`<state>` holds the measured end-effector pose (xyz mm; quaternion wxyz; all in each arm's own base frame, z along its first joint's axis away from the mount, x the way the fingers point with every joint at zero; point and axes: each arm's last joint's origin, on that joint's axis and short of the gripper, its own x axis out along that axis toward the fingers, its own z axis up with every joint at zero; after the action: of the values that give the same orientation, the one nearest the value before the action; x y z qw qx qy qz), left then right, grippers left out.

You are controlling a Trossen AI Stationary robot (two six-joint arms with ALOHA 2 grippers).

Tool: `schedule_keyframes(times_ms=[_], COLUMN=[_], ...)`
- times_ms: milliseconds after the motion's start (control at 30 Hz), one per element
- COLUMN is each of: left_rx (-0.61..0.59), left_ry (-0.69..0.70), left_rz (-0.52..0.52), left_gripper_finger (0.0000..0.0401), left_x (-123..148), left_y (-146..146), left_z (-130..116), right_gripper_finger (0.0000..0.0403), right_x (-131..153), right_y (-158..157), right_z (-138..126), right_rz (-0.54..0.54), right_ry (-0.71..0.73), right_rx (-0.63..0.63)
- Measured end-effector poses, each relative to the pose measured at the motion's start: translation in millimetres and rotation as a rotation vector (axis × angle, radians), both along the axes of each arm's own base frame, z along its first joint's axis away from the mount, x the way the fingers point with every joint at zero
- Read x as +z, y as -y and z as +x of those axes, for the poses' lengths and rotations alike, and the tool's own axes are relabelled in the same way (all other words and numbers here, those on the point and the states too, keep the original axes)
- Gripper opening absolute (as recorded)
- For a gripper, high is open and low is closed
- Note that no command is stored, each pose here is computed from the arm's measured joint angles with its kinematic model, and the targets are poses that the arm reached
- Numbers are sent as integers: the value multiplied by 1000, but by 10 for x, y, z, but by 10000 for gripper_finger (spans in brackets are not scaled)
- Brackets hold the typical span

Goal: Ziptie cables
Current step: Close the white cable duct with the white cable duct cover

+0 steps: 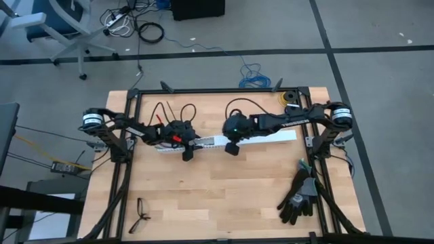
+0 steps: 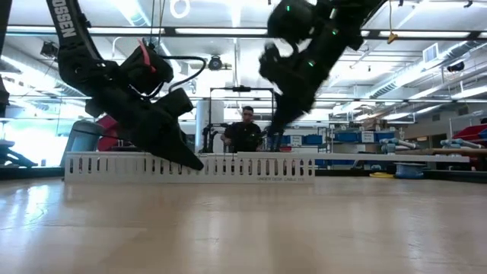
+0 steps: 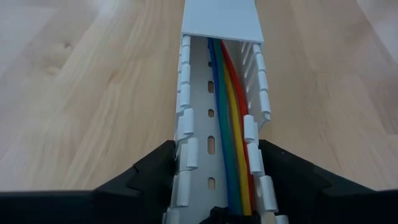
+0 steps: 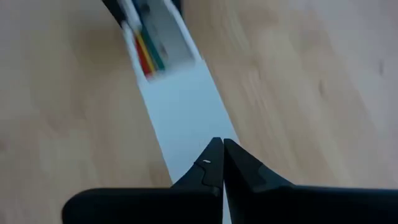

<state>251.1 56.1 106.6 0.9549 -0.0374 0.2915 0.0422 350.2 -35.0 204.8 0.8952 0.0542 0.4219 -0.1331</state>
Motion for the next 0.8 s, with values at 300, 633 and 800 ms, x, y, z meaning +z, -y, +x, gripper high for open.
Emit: schedule_keyframes(times_ms=[300, 633, 800], left_rx=[-11, -1, 0], left_ry=[6, 16, 13], left_rz=[-12, -21, -20], left_gripper_finger=[221, 221, 221], left_x=[9, 16, 15], left_y=[-1, -13, -18], left_z=[12, 20, 19], right_gripper_finger=[0, 0, 0], right_x=[-527, -327, -174], right_y=[76, 72, 64], right_z=[344, 394, 270], right_rz=[116, 41, 15], right_ry=[85, 193, 138], right_rx=[63, 122, 93])
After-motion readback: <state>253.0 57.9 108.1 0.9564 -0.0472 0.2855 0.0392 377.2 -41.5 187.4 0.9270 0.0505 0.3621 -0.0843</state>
